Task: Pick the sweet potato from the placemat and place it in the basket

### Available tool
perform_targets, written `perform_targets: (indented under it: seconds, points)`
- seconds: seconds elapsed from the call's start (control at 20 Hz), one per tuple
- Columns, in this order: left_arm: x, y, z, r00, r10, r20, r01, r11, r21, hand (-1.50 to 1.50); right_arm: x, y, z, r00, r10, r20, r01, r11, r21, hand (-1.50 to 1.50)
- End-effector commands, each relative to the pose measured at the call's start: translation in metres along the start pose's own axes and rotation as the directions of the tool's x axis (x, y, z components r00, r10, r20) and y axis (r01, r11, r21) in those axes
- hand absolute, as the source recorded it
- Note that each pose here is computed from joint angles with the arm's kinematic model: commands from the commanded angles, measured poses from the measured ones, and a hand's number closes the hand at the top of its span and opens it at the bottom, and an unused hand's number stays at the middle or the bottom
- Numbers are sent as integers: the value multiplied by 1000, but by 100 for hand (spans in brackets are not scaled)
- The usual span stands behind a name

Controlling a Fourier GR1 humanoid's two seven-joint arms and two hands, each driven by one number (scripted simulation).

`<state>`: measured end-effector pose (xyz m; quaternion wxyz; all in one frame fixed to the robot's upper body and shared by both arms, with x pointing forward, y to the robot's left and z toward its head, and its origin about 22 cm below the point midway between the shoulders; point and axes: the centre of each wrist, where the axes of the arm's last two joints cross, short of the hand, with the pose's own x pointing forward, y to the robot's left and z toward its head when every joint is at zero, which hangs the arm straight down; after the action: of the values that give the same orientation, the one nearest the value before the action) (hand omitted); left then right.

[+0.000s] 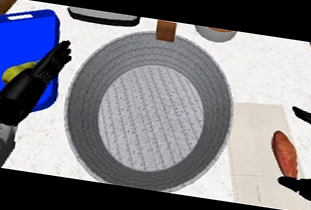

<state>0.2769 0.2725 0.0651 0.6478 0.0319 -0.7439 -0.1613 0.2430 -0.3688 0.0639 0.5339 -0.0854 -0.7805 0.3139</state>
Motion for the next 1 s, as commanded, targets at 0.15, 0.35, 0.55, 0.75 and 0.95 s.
perform_targets:
  seconds: [0.15,0.35,0.55,0.75,0.95]
  points:
    - [-12,-7,11,1000,8,-13,-8,1000,-30,0,65,-101,-15,865,471,-174,-463,882,83,-150]
    - [-10,-7,0,1000,1,1,-1,1000,-14,0,81,-121,-16,808,547,-222,-439,808,393,-150]
    - [-5,-12,2,1000,5,1,-5,1000,-19,0,92,-135,-14,820,524,-229,-354,779,517,-150]
    - [-14,-1,14,1000,16,-5,-16,1000,-4,0,102,-145,-3,831,502,-242,-311,777,547,-150]
    - [-10,-1,-2,1000,17,1,-17,1000,-12,0,96,-179,8,827,489,-276,-309,806,505,-150]
